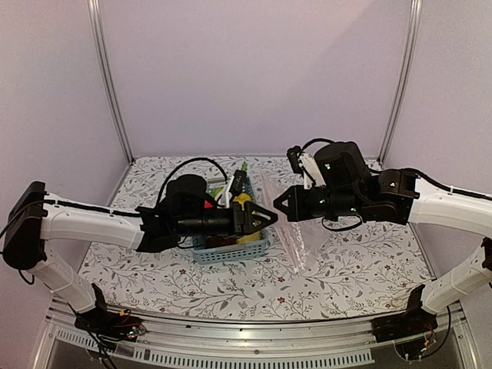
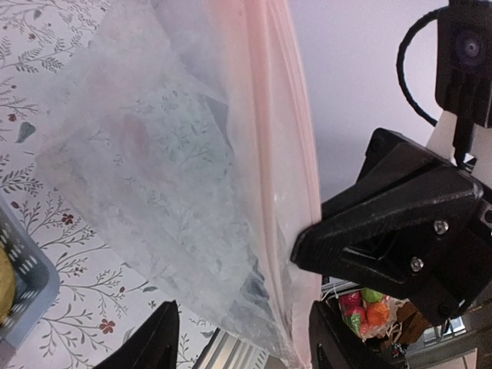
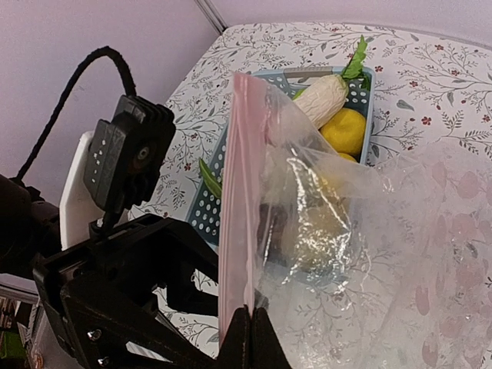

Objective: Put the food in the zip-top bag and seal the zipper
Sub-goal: Open the zipper food storage bag at the center of the board.

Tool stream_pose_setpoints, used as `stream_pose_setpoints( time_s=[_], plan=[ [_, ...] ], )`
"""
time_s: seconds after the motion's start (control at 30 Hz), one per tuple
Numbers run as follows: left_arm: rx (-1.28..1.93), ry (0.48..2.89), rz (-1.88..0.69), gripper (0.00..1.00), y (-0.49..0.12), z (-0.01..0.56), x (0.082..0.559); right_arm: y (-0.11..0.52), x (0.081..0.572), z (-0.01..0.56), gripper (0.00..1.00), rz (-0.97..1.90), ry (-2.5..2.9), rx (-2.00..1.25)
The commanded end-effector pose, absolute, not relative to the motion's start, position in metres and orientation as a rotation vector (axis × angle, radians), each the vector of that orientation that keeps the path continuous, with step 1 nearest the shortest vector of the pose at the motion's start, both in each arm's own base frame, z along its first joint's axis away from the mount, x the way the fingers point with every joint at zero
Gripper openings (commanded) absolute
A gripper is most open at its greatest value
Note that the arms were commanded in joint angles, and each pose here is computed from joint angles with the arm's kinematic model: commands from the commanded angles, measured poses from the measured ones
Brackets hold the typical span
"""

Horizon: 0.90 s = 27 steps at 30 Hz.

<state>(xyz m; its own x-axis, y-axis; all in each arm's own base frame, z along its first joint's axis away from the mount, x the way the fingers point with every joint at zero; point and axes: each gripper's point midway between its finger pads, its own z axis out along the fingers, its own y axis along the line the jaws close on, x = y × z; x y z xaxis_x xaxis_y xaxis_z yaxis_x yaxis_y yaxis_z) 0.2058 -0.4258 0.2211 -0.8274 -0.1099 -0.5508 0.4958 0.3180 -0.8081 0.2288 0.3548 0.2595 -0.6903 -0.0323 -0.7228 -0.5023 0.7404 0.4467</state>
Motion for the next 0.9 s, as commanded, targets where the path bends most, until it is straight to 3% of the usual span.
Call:
stream_pose_setpoints(
  time_s=[0.0, 0.1, 0.3, 0.43, 0.87],
  plan=[
    [0.371, 2.042, -1.592, 0.57, -0.440, 0.232, 0.199, 0.358, 0.231, 0.250, 0.00, 0.834, 2.236, -0.398],
    [0.375, 2.056, -1.592, 0.47, -0.444, 0.228, 0.199, 0.358, 0.231, 0.250, 0.00, 0.830, 2.233, -0.396],
    [0.316, 2.111, -1.560, 0.12, -0.445, 0.216, 0.205, 0.353, 0.236, 0.247, 0.00, 0.767, 2.234, -0.398],
    [0.239, 2.181, -1.444, 0.02, -0.435, 0.201, 0.216, 0.339, 0.241, 0.239, 0.00, 0.648, 2.260, -0.389],
    [0.157, 2.418, -0.850, 0.00, -0.379, 0.148, 0.242, 0.287, 0.231, 0.273, 0.00, 0.519, 2.232, -0.361]
  ],
)
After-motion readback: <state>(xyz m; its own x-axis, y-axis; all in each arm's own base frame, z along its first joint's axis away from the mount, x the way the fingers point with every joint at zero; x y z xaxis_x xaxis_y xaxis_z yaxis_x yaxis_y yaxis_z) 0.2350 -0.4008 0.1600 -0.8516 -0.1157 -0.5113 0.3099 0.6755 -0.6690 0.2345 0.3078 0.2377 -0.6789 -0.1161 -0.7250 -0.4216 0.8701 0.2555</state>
